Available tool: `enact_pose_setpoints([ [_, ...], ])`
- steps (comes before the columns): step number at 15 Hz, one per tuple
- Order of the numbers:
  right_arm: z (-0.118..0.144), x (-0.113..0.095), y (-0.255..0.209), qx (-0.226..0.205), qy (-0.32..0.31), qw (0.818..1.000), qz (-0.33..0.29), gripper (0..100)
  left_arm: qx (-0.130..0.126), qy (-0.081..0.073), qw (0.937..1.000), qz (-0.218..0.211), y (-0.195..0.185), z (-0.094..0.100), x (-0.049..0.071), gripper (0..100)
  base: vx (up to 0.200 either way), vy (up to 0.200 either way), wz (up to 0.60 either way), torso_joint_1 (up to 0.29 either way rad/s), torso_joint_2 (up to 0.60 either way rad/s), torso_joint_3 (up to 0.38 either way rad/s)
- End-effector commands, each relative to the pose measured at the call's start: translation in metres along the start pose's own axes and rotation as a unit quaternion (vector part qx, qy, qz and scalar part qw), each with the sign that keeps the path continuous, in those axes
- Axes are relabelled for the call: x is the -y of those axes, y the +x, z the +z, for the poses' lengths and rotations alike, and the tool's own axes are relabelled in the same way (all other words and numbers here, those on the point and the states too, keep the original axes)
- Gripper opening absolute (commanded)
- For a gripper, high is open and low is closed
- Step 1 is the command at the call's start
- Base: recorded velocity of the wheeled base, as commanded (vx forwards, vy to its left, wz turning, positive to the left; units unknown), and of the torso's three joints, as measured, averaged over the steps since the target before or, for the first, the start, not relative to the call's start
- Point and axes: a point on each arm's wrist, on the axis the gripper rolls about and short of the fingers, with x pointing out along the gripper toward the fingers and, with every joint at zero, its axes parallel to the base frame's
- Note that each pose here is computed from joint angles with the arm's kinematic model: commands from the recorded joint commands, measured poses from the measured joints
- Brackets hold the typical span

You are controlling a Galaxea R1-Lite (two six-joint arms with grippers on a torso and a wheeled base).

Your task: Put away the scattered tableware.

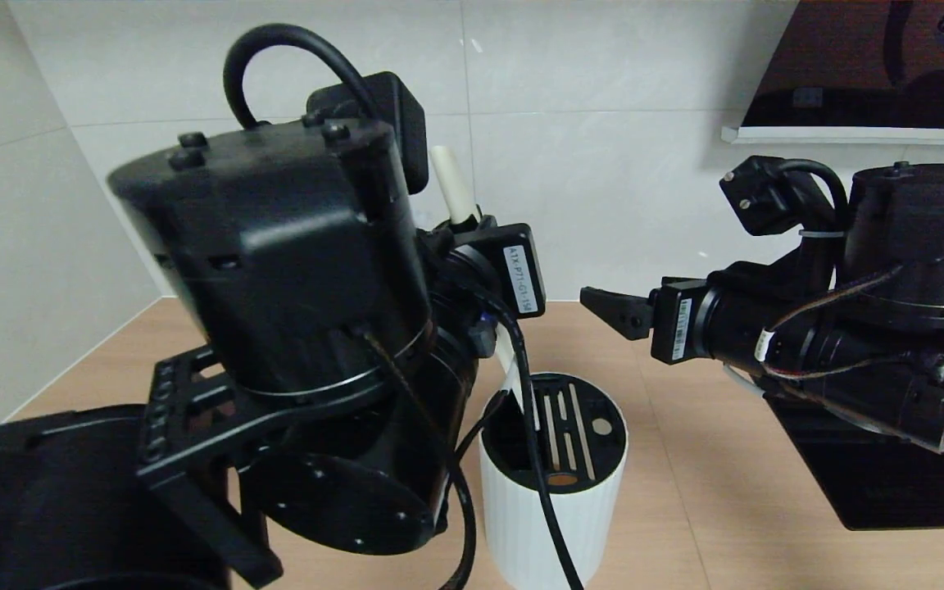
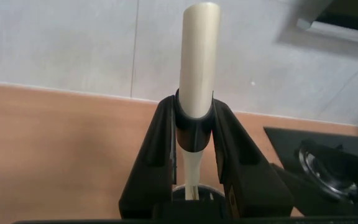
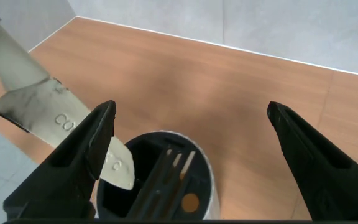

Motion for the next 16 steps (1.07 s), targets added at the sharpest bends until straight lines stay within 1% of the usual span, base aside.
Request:
enact_pose_setpoints([
  [1,0.000,0.001,0.001,0.000,0.000,1.000,-0.002,100,-0.001,0.019,0.9998,0.001,0.001,-0.012,-0.001,0,0.000,0.000,0.00,0.000,0.00,0.000],
  [3,0.001,0.001,0.001,0.002,0.001,1.000,-0.003,100,-0.001,0.023,0.9997,0.001,0.005,-0.022,0.003,0,0.000,0.000,0.00,0.000,0.00,0.000],
  [5,0.001,0.001,0.001,0.002,0.001,1.000,-0.003,100,-0.008,0.032,0.9995,0.002,0.008,-0.032,0.005,0,0.000,0.000,0.00,0.000,0.00,0.000],
  [8,0.001,0.002,0.001,0.002,0.001,1.000,-0.004,100,-0.012,0.037,0.9992,0.003,0.008,-0.036,0.004,0,0.000,0.000,0.00,0.000,0.00,0.000],
  [10,0.000,0.003,0.002,0.000,0.001,1.000,-0.006,100,-0.024,0.049,0.9985,-0.001,0.007,-0.048,0.006,0,0.000,0.000,0.00,0.000,0.00,0.000],
  [11,0.000,0.003,0.002,0.001,0.000,1.000,-0.007,100,-0.029,0.052,0.9982,-0.004,0.007,-0.053,0.008,0,0.000,0.000,0.00,0.000,0.00,0.000],
  [13,0.000,0.003,0.003,-0.001,0.001,1.000,-0.007,100,-0.035,0.056,0.9978,-0.003,0.007,-0.060,0.009,0,0.000,0.000,0.00,0.000,0.00,0.000],
  [16,0.000,0.003,0.003,0.000,0.001,1.000,-0.007,100,-0.048,0.071,0.9963,-0.006,0.007,-0.074,0.011,0,0.000,0.000,0.00,0.000,0.00,0.000],
])
